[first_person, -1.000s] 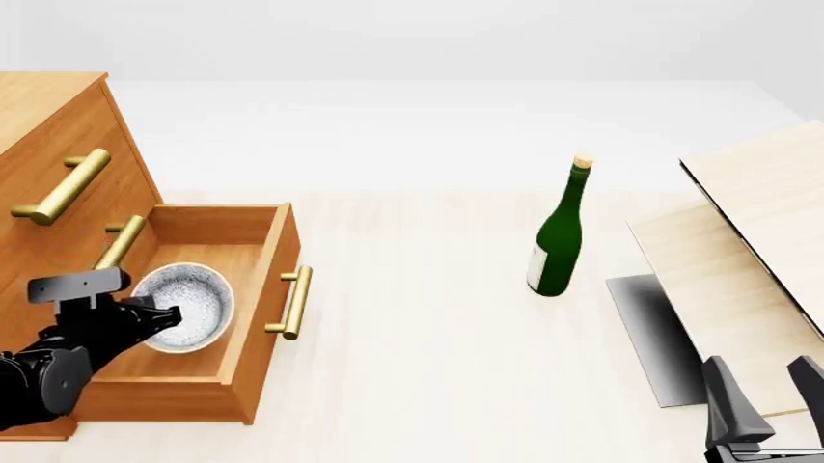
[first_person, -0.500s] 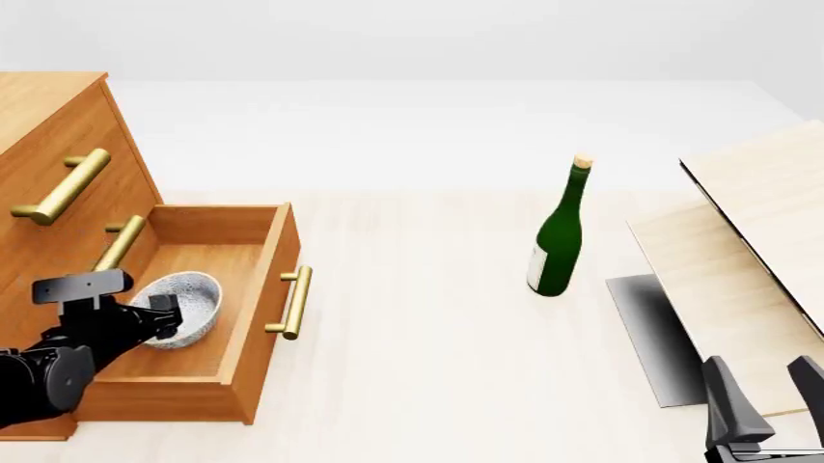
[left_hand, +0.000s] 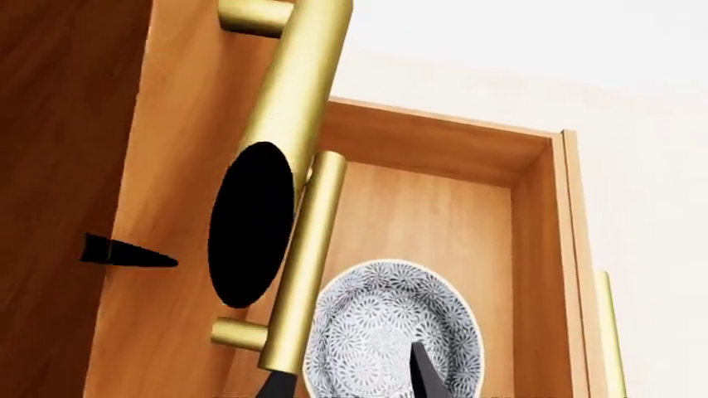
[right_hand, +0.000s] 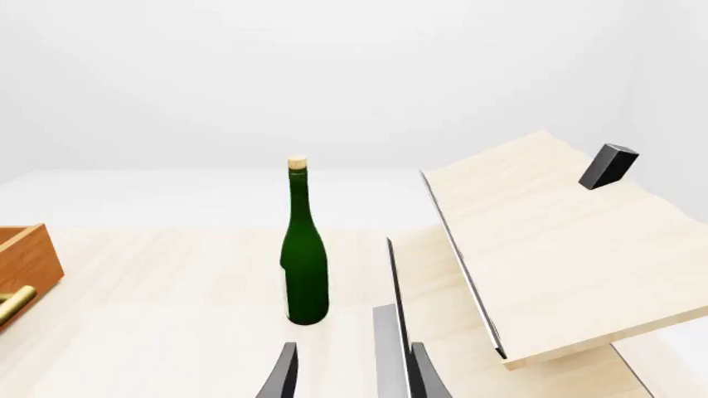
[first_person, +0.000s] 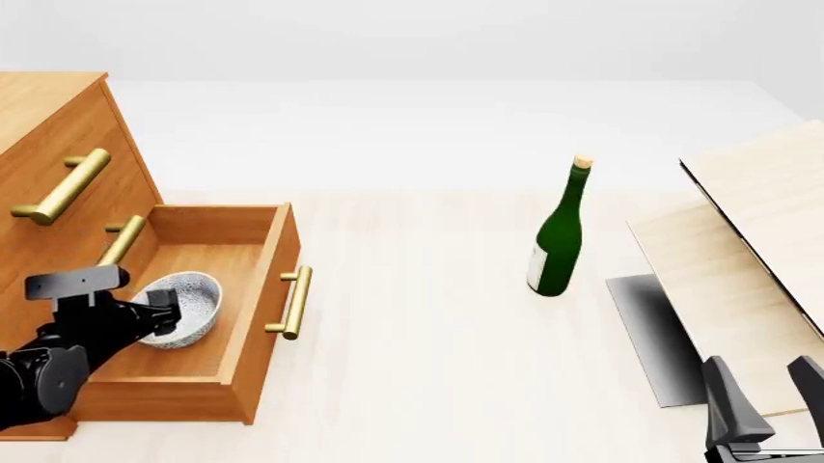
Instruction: Put the bowl in the bottom drawer of the cabinet and close it.
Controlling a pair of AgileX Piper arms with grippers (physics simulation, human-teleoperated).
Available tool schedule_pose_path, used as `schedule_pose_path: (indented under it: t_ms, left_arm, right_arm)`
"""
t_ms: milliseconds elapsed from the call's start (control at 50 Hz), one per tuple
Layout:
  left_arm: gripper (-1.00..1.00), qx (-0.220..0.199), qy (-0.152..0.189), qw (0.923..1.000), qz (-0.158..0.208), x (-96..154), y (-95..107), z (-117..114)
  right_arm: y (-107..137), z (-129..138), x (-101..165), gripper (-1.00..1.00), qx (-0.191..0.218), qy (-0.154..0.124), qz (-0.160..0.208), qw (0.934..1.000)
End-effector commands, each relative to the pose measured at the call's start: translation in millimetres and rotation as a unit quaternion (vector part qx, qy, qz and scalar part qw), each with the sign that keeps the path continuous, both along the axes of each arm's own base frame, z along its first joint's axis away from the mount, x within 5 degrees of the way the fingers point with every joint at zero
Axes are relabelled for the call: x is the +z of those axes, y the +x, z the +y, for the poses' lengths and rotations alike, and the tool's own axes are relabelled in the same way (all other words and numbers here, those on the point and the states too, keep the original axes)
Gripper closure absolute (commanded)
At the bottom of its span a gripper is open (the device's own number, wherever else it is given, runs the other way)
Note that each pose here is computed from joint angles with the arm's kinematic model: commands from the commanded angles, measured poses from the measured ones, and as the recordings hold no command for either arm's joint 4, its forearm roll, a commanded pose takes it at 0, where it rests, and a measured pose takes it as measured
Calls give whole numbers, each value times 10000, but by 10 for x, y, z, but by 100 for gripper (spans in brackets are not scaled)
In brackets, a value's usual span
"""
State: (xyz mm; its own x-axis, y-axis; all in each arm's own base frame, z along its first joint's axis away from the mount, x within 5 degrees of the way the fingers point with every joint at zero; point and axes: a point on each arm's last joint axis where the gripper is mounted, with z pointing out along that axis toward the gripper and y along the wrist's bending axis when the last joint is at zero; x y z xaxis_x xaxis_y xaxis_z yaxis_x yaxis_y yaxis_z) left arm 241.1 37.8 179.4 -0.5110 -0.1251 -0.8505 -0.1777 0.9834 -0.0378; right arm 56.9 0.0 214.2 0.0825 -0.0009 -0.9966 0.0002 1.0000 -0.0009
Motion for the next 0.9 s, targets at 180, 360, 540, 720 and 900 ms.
schedule_pose_path:
  t_ms: [180, 360, 540, 720, 900]
  left_arm:
    - [-100, -77, 3, 9997, -222, 183, -119, -63]
    - [-100, -147, -42, 9995, -262, 252, -161, -113]
    - [-100, -236, -75, 9992, -313, 318, -222, -169]
    - [-100, -320, -85, 9986, -405, 397, -270, -213]
    - [-100, -379, -68, 9980, -499, 466, -319, -239]
  right_arm:
    - [0, 0, 0, -100, 0, 0, -1, 10000]
    - [0, 0, 0, -100, 1, 1, -2, 10000]
    - [0, 0, 0, -100, 0, 1, -1, 10000]
    - [0, 0, 0, -100, 0, 1, -1, 10000]
    - [0, 0, 0, -100, 0, 0, 0, 10000]
